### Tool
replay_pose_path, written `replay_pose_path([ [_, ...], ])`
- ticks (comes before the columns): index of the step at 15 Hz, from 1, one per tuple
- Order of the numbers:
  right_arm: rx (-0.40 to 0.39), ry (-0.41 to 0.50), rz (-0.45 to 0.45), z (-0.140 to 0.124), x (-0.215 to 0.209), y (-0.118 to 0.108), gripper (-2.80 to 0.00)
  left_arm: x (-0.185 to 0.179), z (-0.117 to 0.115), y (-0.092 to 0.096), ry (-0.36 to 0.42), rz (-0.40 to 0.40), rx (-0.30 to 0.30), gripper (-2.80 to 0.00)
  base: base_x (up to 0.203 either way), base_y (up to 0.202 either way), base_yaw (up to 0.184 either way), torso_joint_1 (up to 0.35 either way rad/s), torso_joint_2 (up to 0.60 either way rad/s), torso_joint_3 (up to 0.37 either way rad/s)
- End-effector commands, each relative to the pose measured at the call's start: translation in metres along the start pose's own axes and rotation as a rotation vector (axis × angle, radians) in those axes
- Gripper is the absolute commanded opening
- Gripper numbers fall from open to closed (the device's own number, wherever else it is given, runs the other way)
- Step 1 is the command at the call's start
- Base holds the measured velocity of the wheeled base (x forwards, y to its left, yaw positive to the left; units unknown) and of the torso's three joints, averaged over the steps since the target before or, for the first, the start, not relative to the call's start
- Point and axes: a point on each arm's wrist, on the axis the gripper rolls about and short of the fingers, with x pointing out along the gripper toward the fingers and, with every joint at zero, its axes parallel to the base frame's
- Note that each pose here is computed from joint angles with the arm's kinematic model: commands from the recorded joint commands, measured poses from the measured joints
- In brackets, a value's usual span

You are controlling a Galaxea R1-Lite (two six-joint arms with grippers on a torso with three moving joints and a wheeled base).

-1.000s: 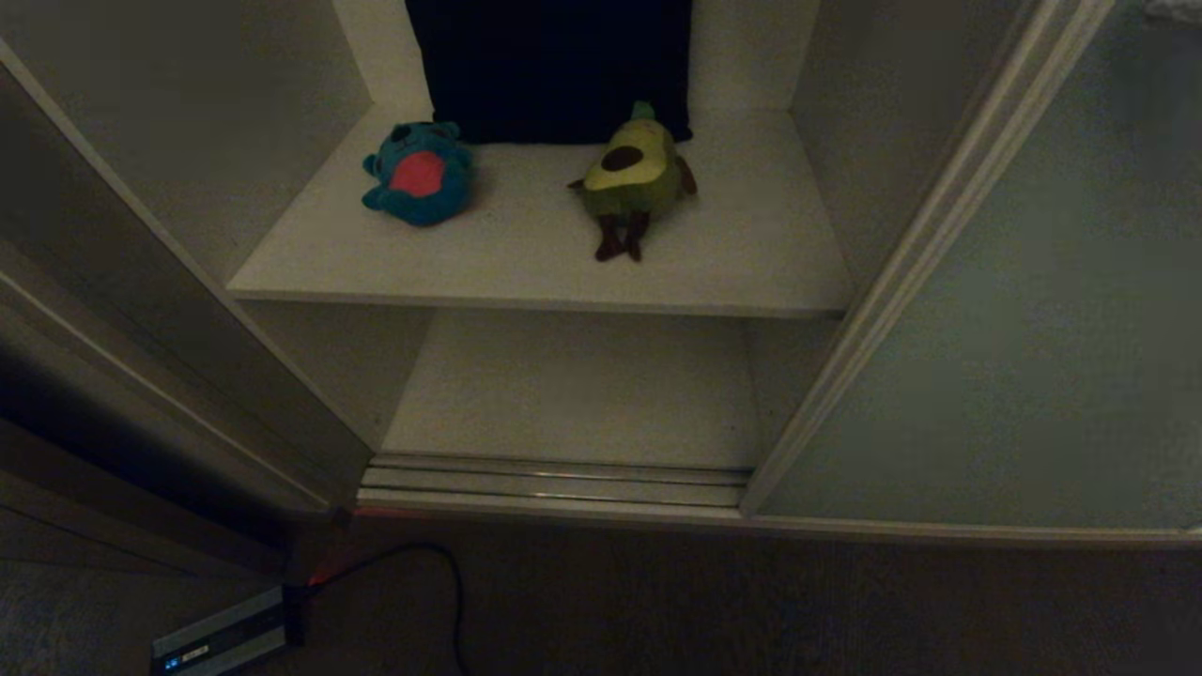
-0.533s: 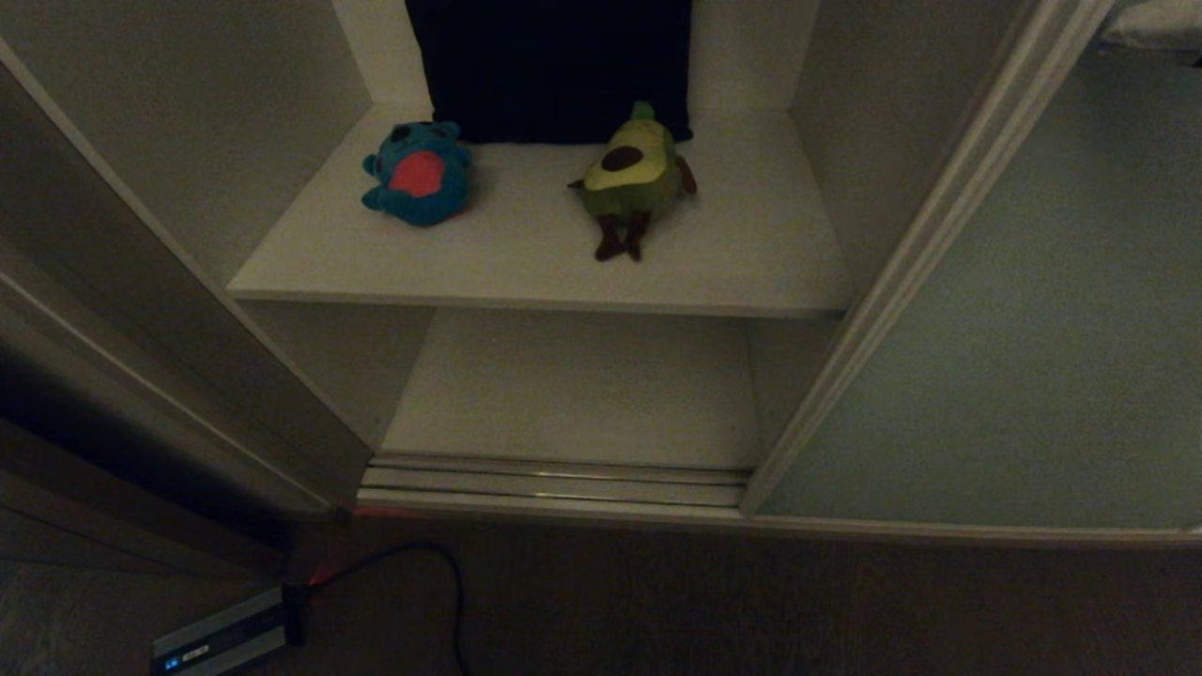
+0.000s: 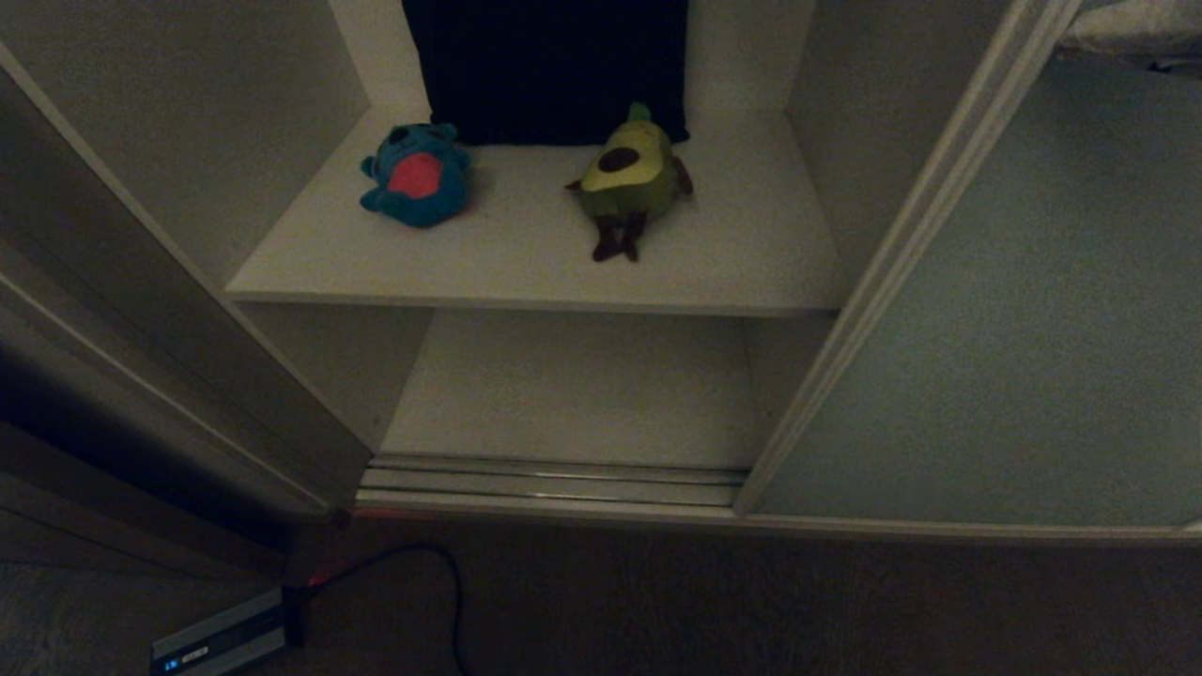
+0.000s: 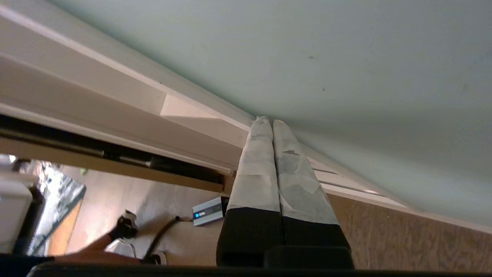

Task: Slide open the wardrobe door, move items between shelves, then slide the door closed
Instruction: Close the door

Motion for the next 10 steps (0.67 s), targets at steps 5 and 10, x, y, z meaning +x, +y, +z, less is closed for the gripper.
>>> replay_pose_path([
  [5,-0.067,0.063,0.05,-0.029,0.061,0.029,-2.8,0.0,0.0,0.0,0.001,0.0,0.0,-2.8,0.0,0.0,0.0,0.0,0.0,0.0],
  [10,-0.114,0.022,0.221,-0.044,0.043,0.088,-2.8,0.0,0.0,0.0,0.002,0.0,0.0,-2.8,0.0,0.0,0.0,0.0,0.0,0.0],
])
